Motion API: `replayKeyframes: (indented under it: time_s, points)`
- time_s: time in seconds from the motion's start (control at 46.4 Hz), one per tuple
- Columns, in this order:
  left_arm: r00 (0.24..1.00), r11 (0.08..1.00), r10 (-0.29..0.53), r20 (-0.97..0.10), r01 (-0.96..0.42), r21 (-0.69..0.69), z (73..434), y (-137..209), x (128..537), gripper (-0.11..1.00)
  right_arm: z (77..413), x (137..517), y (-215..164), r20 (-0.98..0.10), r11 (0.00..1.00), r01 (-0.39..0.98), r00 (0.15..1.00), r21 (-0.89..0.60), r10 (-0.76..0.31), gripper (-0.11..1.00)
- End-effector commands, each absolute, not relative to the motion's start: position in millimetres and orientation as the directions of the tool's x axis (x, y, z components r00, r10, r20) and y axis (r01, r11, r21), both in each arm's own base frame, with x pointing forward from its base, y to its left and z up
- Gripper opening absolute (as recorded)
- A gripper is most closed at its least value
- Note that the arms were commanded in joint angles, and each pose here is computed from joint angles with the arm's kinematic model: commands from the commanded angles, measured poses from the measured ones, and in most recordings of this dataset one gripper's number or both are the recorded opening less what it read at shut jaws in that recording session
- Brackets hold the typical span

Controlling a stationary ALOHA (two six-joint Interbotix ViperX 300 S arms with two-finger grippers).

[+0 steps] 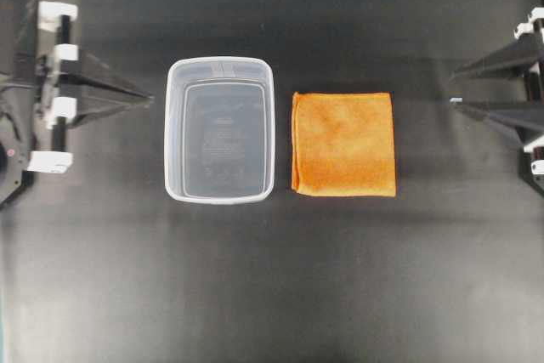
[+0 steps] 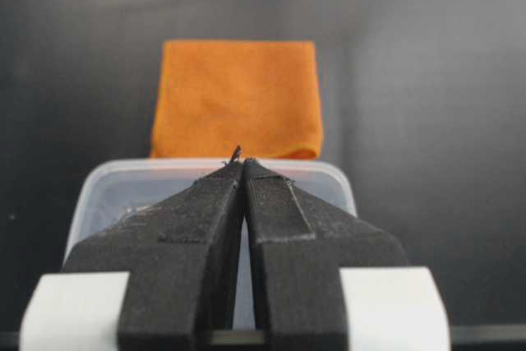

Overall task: Place the orange towel into the container with the left arm.
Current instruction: 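Swing the left gripper over the container toward the orange towel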

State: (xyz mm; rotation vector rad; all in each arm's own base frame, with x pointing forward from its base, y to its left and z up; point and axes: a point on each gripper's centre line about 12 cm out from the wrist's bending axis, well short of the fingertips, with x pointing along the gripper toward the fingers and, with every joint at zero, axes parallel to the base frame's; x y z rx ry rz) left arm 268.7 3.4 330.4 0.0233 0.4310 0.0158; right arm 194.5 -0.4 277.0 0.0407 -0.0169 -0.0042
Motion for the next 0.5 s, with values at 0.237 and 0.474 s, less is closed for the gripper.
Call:
replayKeyframes:
  time_s: [0.237, 0.474]
  points:
    - [0.824, 0.999, 0.042, -0.565, -0.027, 0.034, 335, 11, 346, 0.63, 290, 186, -1, 0.038, 0.999, 0.007, 0.999, 0.033, -0.008, 0.76]
    - [0.680, 0.996, 0.054, -0.731, 0.020, 0.091, 307, 18, 424, 0.87, 301, 171, -1, 0.074, 1.000, 0.004, 0.997, 0.029, -0.006, 0.76]
